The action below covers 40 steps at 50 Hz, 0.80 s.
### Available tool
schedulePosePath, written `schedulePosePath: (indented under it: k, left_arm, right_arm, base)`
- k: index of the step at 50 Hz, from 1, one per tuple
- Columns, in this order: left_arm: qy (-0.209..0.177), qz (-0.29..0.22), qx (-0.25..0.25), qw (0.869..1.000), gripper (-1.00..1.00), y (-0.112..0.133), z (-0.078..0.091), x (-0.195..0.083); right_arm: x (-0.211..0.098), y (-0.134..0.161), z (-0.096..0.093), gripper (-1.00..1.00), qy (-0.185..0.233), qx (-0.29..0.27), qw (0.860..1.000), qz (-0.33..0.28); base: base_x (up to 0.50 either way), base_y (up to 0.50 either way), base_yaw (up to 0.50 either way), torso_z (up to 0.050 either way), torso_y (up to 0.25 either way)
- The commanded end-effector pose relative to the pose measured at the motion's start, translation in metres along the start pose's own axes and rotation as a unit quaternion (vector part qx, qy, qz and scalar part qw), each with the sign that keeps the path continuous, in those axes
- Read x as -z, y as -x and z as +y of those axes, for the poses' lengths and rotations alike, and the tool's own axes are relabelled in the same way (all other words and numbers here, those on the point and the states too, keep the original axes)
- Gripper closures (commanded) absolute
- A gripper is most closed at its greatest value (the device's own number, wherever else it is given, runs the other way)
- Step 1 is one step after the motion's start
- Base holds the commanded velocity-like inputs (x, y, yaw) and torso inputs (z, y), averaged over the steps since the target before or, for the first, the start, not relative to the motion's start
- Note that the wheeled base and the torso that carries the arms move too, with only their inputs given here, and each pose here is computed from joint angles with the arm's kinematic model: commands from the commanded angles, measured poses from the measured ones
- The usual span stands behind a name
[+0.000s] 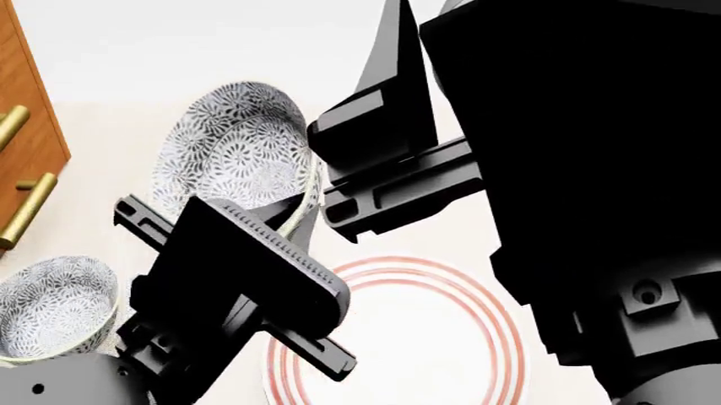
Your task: Put the bowl at the front on the plate.
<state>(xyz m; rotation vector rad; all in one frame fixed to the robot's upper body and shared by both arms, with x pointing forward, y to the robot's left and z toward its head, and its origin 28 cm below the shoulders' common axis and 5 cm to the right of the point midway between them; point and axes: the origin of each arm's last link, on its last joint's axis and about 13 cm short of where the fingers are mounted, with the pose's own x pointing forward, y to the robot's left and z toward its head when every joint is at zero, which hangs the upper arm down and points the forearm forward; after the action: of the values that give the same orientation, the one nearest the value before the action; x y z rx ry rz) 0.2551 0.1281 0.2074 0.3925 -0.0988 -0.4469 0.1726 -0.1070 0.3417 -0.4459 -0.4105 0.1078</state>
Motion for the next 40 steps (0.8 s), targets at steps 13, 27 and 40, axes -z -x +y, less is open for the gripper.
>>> schedulePosePath:
  k: [13,27,40]
  left_arm:
    - [-0.056,0.020,0.019,0.998,1.00,-0.016,-0.014,0.009]
    - [-0.065,0.044,0.020,0.997,1.00,-0.030,-0.021,0.020]
    - [-0.048,0.058,0.056,0.996,1.00,-0.036,-0.028,0.020]
  right_arm:
    - [-0.002,0.002,0.000,-1.00,0.002,0.000,1.000,-0.008]
    - [-0.004,0.004,-0.001,-1.00,0.003,0.002,1.000,-0.014]
    - [-0.006,0.008,-0.003,-1.00,0.004,0.007,1.000,-0.019]
  base:
    - [0.00,0.00,0.00,0.000,0.000]
    - [0.00,0.00,0.00,0.000,0.001]
    - [0.00,0.00,0.00,0.000,0.000]
